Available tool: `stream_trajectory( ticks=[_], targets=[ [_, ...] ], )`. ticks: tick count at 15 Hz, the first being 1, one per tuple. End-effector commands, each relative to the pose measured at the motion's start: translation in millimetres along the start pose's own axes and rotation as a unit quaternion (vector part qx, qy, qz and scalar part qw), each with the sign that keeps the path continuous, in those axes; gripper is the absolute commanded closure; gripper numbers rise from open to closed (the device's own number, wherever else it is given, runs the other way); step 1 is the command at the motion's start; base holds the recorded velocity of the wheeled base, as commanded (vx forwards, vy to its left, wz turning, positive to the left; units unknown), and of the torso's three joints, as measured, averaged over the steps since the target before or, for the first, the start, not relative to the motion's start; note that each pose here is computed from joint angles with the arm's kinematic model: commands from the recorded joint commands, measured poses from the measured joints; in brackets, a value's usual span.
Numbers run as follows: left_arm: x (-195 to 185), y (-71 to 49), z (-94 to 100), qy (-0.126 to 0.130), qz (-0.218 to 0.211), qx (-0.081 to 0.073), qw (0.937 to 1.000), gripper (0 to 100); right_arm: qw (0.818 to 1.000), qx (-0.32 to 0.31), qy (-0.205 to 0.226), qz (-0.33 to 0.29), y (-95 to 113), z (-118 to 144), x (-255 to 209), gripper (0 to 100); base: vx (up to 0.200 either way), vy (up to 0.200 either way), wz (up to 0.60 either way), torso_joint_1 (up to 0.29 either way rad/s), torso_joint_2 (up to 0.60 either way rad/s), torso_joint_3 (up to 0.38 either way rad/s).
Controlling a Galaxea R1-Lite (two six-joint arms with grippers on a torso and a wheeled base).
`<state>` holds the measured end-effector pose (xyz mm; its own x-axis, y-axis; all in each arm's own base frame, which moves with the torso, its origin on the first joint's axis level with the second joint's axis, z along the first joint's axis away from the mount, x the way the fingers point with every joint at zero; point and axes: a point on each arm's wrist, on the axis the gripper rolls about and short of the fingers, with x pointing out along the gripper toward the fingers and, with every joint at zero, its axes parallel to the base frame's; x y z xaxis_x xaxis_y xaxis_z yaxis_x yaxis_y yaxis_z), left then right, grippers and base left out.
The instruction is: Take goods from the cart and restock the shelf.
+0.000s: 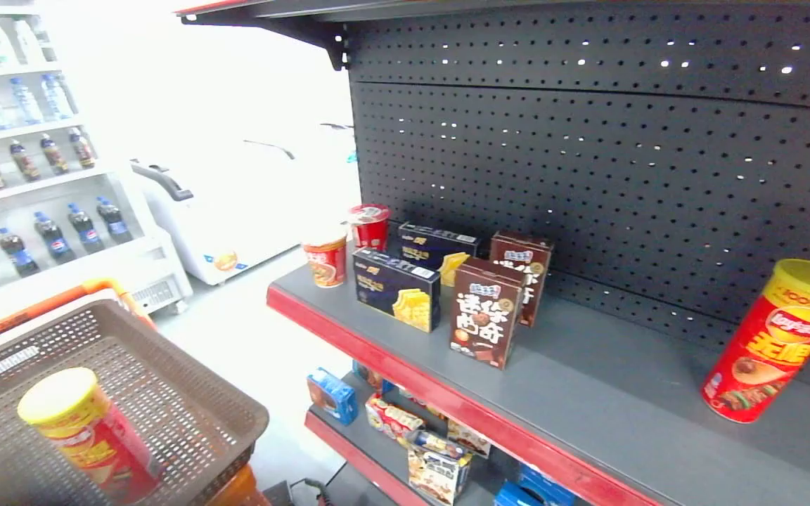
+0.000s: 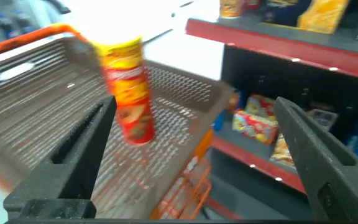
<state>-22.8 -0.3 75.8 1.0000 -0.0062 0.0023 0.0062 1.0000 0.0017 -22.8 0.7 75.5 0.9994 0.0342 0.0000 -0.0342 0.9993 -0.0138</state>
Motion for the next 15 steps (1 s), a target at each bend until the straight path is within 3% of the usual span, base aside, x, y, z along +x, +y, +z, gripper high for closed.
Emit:
stream_trajectory(
  ticks=[1, 4, 15],
  targets=[
    [0.0, 0.0, 0.0, 0.000, 0.000, 0.000, 1.0000, 0, 1.000, 0.000, 0.001, 0.001, 0.0, 0.0, 0.1, 0, 0.000, 0.000, 0.60, 0.007, 0.01, 0.002],
    [0.0, 0.0, 0.0, 0.000, 0.000, 0.000, 1.0000, 0, 1.000, 0.000, 0.001, 0.001, 0.0, 0.0, 0.1, 0, 0.000, 0.000, 0.60, 0.004, 0.00, 0.001],
    [0.0, 0.4, 0.0, 0.000, 0.010, 0.000, 1.0000, 0, 1.000, -0.001, 0.001, 0.001, 0.0, 0.0, 0.1, 0, 0.000, 0.000, 0.00, 0.000, 0.00, 0.000]
  ],
)
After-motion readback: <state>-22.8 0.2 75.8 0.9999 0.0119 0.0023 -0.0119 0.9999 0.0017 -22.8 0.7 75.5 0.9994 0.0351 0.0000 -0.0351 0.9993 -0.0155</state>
